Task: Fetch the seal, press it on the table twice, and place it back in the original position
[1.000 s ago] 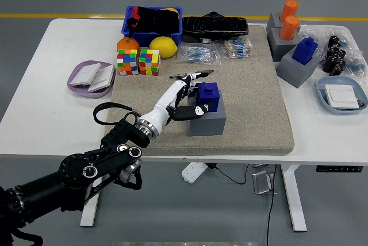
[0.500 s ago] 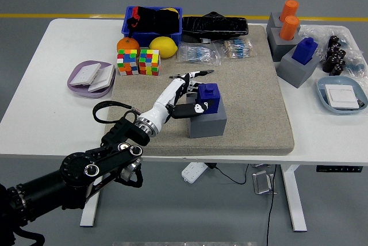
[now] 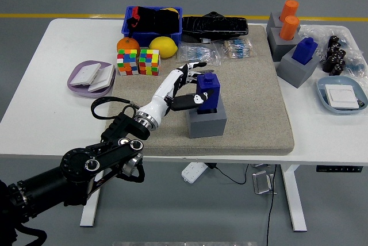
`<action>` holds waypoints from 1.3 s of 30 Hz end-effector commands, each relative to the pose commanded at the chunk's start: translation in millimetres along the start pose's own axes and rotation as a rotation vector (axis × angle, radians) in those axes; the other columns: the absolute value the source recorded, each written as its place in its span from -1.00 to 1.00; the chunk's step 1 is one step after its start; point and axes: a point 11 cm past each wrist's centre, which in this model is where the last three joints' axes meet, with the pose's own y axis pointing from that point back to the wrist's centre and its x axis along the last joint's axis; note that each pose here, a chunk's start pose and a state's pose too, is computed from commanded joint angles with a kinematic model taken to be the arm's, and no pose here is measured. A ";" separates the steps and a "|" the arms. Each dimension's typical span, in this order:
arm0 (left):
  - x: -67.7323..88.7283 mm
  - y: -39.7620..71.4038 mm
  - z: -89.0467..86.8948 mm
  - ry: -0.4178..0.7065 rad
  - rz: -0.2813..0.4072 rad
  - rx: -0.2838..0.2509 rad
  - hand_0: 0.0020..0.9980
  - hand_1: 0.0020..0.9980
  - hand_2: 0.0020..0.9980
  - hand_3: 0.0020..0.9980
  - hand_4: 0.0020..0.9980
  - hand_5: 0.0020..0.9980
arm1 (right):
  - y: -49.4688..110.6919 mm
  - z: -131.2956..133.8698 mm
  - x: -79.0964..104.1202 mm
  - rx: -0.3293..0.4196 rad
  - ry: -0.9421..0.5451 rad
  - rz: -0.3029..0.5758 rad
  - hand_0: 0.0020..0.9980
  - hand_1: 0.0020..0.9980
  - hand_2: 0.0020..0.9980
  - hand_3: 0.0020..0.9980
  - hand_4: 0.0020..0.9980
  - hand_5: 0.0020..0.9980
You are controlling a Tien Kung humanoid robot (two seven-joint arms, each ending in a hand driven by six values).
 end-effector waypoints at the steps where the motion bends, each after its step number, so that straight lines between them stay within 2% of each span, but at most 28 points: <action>1: 1.6 -0.3 1.7 0.003 0.005 -0.006 0.66 0.08 -0.12 0.66 0.07 -1.00 | -0.1 0.4 -0.2 -0.001 0.000 0.000 0.77 0.49 0.47 0.48 0.67 0.05; 5: 12.5 -2.3 10.3 0.015 0.035 -0.035 0.67 0.08 -0.13 0.66 0.08 -1.00 | -0.3 1.6 -1.3 -0.003 -0.001 -0.002 0.77 0.49 0.47 0.48 0.67 0.05; 9: 43.9 -5.8 14.9 0.003 0.109 -0.049 0.67 0.08 -0.13 0.66 0.08 -1.00 | -0.4 1.2 -1.7 -0.001 -0.005 -0.004 0.77 0.49 0.47 0.48 0.67 0.05; 12: 60.7 -6.1 12.4 -0.013 0.149 -0.044 0.66 0.08 -0.12 0.66 0.08 -1.00 | -0.3 1.1 -1.4 0.000 -0.007 -0.003 0.77 0.49 0.47 0.48 0.67 0.05; 13: 71.8 -5.4 9.1 -0.025 0.175 -0.037 0.66 0.08 -0.12 0.66 0.08 -1.00 | -0.4 1.4 -1.4 0.000 -0.008 -0.004 0.77 0.49 0.47 0.48 0.67 0.05; 15: 83.2 -3.5 3.9 -0.035 0.204 -0.026 0.66 0.08 -0.12 0.66 0.08 -1.00 | -0.4 1.8 -1.6 -0.001 -0.010 -0.004 0.77 0.49 0.47 0.48 0.67 0.05; 21: 105.2 7.7 -22.5 -0.077 0.260 0.033 0.66 0.08 -0.12 0.65 0.09 -1.00 | -0.8 2.8 -3.2 -0.002 -0.011 -0.007 0.77 0.49 0.47 0.48 0.67 0.05; 29: 113.0 23.9 -55.1 -0.087 0.292 0.108 0.66 0.10 -0.11 0.64 0.09 -1.00 | -1.0 3.7 -4.0 -0.002 -0.012 -0.008 0.77 0.49 0.47 0.48 0.67 0.05; 39: 111.6 33.0 -74.4 -0.074 0.310 0.145 0.66 0.11 -0.11 0.64 0.10 -1.00 | -1.0 3.3 -4.5 0.000 -0.013 -0.010 0.77 0.49 0.47 0.48 0.67 0.05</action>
